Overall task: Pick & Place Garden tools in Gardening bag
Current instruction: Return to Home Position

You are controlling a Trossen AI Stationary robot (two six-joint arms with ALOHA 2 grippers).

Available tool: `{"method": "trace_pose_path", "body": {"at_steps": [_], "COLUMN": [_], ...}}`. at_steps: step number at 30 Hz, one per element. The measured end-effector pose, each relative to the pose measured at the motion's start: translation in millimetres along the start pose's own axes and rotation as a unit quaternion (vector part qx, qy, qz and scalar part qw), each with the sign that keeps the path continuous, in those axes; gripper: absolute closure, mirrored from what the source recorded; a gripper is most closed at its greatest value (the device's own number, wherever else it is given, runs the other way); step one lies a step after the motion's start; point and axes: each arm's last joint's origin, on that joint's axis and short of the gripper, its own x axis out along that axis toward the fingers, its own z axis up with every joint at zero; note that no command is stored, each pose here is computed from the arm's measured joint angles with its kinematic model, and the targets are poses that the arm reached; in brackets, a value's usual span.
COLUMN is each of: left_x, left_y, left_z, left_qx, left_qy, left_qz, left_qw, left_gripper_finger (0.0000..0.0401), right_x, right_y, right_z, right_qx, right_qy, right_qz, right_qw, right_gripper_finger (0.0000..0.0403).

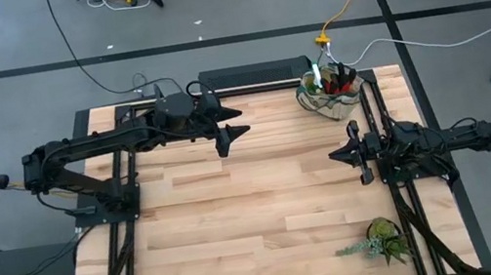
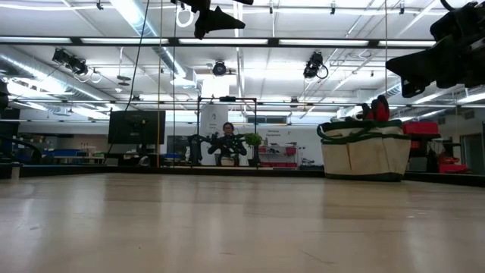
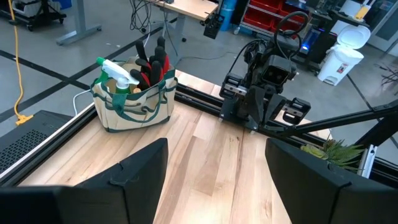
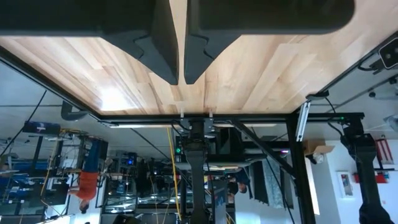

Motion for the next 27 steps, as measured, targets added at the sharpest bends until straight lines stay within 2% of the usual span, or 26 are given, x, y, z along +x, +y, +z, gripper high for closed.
{"method": "trace_pose_path", "body": {"at_steps": [15,21,24,27], "left_x": [0.0,0.0,0.0,-0.2], "left_y": [0.0,-0.5,-1.9,-7.1], "left_z": [0.0,0.0,-0.4,-1.9], "left_qx": [0.000,-0.025,-0.020,0.009], "left_qy": [0.000,0.000,-0.002,-0.004], "left_qz": [0.000,-0.001,0.004,0.010], "left_qw": [1.000,1.000,1.000,1.000], "left_gripper_finger": [0.0124,0.0124,0.0124,0.0124], "right_x": [0.0,0.0,0.0,0.0], "right_y": [0.0,0.0,0.0,0.0], "right_z": [0.0,0.0,0.0,0.0], "right_qx": [0.000,0.000,0.000,0.000], "right_qy": [0.000,0.000,0.000,0.000], "right_qz": [0.000,0.000,0.000,0.000], "right_qw": [1.000,1.000,1.000,1.000], "right_gripper_finger": [0.0373,0.0373,0.0373,0.0373]}}
